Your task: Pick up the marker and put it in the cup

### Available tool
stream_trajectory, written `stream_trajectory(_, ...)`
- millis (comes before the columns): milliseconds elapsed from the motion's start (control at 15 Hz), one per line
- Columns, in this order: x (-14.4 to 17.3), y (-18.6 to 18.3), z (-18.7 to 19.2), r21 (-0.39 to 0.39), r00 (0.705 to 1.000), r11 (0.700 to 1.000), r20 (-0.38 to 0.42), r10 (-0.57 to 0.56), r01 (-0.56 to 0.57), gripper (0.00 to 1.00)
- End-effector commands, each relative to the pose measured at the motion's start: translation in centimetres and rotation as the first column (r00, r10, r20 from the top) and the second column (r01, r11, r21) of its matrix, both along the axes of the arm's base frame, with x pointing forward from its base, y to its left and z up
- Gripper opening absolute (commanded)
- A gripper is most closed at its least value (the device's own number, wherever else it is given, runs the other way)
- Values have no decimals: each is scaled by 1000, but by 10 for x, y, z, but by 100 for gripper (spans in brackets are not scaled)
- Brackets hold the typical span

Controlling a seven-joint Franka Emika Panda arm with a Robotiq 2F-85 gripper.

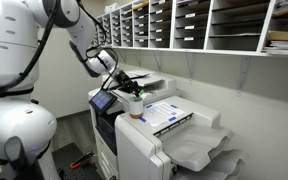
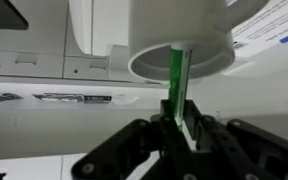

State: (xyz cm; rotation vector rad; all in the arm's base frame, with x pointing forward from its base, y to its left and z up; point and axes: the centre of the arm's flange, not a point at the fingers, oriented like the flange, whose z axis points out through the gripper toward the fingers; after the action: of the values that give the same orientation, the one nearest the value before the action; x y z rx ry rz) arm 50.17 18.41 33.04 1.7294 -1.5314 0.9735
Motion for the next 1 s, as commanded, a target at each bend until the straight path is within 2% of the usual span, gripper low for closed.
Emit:
stream_trajectory(0, 1, 10, -4, -22, 1000, 1000, 17, -11, 12, 44)
stream_trajectory(133, 0, 12, -3, -9, 1000, 1000, 12, -6, 6, 51)
stream_trajectory(333, 0, 13, 18, 37, 1000, 999, 30, 4, -5, 73)
stream_trajectory(533, 3, 4, 53, 126, 1000, 992, 30, 6, -9, 98)
stream_trajectory(733, 9, -16, 90, 285, 998, 956, 22, 67, -71, 100)
stream_trajectory(933, 13, -48, 126, 436, 996, 895, 25, 91, -93, 100)
